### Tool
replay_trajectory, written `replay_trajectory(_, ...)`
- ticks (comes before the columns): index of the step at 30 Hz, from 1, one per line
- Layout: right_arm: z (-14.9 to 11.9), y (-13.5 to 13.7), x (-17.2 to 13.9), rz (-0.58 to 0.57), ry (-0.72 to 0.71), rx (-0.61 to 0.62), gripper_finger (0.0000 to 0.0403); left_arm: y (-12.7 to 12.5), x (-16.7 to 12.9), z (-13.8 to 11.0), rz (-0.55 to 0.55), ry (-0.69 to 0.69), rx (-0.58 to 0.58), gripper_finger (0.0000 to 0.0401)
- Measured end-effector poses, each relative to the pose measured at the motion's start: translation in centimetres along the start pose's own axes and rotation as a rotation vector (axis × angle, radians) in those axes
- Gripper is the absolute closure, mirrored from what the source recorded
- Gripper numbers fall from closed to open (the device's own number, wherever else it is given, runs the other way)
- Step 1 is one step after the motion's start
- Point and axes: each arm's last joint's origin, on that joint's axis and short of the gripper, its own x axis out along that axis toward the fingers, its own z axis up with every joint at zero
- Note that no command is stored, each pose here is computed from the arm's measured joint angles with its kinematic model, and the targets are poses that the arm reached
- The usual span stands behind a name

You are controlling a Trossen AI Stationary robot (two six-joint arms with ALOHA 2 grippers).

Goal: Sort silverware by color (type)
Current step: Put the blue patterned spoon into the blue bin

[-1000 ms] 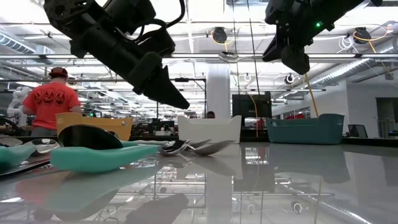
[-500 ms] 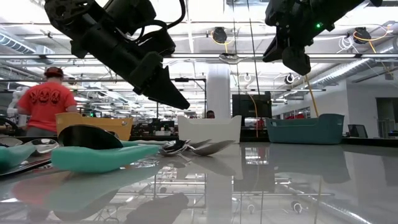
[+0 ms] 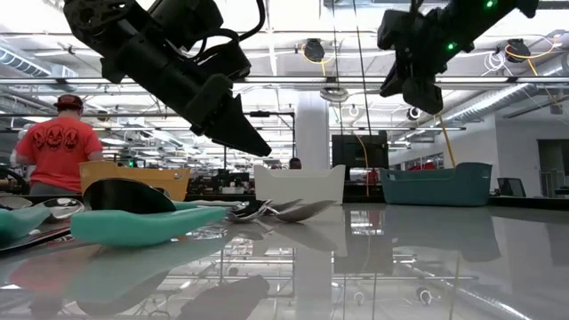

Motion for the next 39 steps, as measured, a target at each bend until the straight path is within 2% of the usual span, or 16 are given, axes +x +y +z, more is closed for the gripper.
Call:
replay_trajectory(8,-0.9,-0.9,2.4,0.035,0.086,-0.016,0.0382,0.1,0.0,0.0,0.002,-0.001,0.012,0.0148)
replay_trajectory(20,-3.0,-2.4,5.6,0.012,0.265,-0.076,0.0382,0.7,0.1,0.1,0.019,-0.001,0.018,0.0148)
replay_trajectory(28,-5.4,-3.3,7.8,0.135,0.383,0.027,0.0382,0.7,0.1,0.1,0.018,0.000,0.036,0.0148)
replay_trajectory(39,-9.3,-4.6,10.1,0.249,0.593,0.236,0.0381,0.7,0.2,0.0,0.018,0.000,0.036,0.0148)
